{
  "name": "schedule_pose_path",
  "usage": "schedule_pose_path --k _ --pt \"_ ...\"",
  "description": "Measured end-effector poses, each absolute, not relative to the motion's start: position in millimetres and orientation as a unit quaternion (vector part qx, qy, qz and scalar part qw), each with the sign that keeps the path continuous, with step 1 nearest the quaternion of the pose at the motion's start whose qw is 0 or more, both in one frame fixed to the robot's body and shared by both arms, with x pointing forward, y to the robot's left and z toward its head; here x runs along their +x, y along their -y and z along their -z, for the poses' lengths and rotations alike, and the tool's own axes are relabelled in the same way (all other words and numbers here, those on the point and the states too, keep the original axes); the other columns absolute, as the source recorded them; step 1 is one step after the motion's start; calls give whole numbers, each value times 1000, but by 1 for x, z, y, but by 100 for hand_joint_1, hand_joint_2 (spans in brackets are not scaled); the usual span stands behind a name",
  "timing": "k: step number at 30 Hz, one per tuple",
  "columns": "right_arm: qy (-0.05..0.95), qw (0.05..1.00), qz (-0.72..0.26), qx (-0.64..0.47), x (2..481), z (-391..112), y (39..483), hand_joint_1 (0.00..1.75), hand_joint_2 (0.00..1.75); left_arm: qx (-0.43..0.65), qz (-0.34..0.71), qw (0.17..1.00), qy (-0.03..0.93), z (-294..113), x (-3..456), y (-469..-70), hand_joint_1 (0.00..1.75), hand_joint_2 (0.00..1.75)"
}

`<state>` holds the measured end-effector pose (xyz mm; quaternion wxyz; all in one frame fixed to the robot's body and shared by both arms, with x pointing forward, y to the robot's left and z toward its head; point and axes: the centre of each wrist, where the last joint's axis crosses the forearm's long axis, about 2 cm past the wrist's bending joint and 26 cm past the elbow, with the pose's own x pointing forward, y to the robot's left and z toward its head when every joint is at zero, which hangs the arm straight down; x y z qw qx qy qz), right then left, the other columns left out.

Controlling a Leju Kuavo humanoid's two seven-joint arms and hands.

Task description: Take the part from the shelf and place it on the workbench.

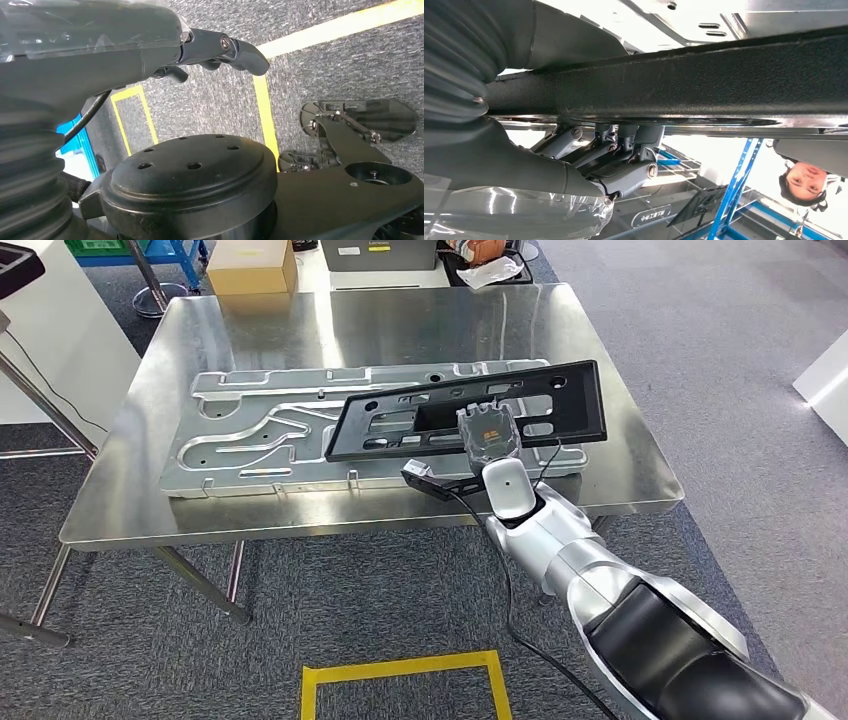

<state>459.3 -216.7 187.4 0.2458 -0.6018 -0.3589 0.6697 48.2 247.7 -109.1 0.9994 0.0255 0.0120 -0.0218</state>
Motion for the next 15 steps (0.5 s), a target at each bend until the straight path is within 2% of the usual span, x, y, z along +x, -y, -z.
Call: schedule_pose_path --k 15 --pt "389 275 -585 -656 466 -197 247 175 175 23 32 999 -19 109 44 -244 0 175"
